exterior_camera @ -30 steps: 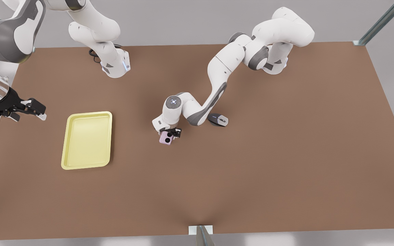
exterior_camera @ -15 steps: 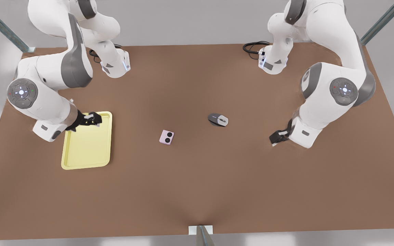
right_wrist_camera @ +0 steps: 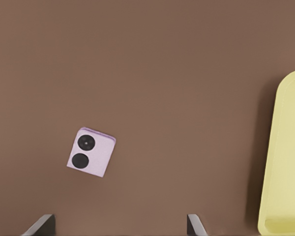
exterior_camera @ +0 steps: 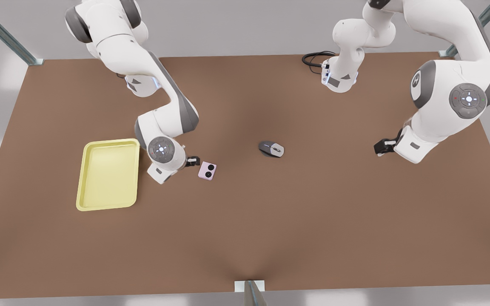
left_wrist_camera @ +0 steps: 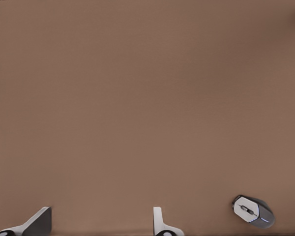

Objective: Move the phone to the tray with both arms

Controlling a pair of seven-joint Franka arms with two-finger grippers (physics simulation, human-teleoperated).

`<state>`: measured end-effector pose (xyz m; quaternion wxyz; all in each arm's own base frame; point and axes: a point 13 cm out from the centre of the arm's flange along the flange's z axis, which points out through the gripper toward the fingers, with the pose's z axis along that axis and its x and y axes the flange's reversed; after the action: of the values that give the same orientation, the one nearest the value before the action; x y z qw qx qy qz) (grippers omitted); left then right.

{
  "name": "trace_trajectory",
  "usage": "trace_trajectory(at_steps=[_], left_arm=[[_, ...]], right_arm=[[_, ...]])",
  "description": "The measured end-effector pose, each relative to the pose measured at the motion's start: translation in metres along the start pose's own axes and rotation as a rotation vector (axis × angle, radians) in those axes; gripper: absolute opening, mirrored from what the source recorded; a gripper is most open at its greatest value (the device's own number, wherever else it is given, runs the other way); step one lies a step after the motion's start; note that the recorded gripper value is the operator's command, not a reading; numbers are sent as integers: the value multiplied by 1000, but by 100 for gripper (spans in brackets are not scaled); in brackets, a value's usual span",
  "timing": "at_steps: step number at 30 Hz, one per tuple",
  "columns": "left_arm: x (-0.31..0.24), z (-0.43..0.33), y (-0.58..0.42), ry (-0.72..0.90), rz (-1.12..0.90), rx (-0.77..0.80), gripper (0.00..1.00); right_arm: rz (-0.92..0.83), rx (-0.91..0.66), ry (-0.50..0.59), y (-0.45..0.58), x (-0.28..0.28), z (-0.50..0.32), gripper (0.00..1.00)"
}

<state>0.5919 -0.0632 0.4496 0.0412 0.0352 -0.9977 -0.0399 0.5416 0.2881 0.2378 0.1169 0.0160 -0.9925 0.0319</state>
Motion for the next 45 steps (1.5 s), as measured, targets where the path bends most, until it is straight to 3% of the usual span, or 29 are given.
trace_trajectory(at_steps=[5,17,31,45], left_arm=[[1,16,14,51,26,-5,100],[4,36,17,113,97,-6,100],[1,44,18,126,129,-7,100],[-5,57,16,135,142,-9,100]], right_arm=[[140,-28,-46,36,-11,80,100],[472,-147,-112,62,-37,142,100],[583,-151,-85,78,-8,179,100],[490,-125,-83,73,-4,193,100]])
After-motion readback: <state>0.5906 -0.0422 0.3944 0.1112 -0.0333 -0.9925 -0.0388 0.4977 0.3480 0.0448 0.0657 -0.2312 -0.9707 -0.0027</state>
